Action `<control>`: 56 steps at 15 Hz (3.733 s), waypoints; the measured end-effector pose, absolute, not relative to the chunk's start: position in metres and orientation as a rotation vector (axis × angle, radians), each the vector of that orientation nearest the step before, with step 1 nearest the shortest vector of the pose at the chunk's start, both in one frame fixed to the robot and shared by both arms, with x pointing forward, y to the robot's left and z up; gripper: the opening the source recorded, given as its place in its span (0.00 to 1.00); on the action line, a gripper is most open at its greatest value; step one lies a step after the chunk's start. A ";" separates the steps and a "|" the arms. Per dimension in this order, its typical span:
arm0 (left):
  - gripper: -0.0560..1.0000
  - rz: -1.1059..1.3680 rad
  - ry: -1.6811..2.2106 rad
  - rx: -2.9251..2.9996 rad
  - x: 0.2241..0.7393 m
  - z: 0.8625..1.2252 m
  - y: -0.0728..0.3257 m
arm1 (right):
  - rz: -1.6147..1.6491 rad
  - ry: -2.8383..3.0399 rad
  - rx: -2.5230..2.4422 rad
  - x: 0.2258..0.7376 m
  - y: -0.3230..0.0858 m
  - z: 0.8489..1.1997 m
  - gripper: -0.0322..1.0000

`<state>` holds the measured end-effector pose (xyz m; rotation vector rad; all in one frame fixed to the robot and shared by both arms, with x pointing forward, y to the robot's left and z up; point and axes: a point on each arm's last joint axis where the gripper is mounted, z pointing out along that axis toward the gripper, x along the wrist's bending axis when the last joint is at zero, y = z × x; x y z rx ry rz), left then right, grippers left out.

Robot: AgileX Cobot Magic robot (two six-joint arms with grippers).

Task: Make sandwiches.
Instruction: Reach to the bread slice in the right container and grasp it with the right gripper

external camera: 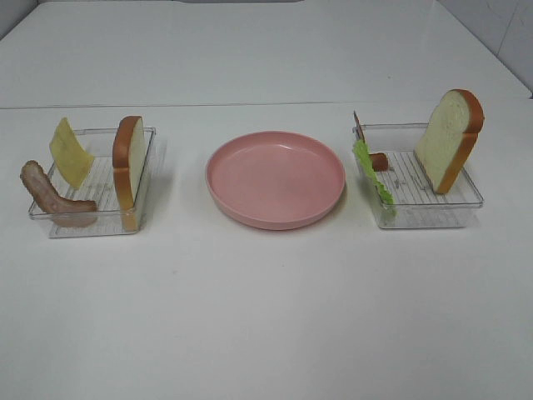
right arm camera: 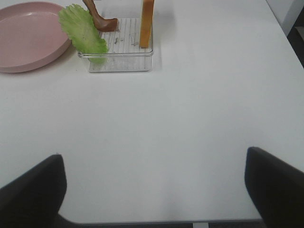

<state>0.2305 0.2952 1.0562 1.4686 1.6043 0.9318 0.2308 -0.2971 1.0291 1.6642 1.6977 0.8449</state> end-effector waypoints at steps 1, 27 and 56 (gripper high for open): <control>0.91 0.932 1.604 1.469 0.231 1.056 0.295 | 0.845 1.698 1.664 0.231 -0.297 1.029 0.98; 0.91 0.932 1.604 1.469 0.231 1.056 0.295 | 0.726 1.873 1.820 0.472 -0.290 1.094 0.98; 0.91 0.932 1.604 1.469 0.231 1.056 0.295 | 0.164 2.299 2.115 0.703 -0.287 0.955 0.98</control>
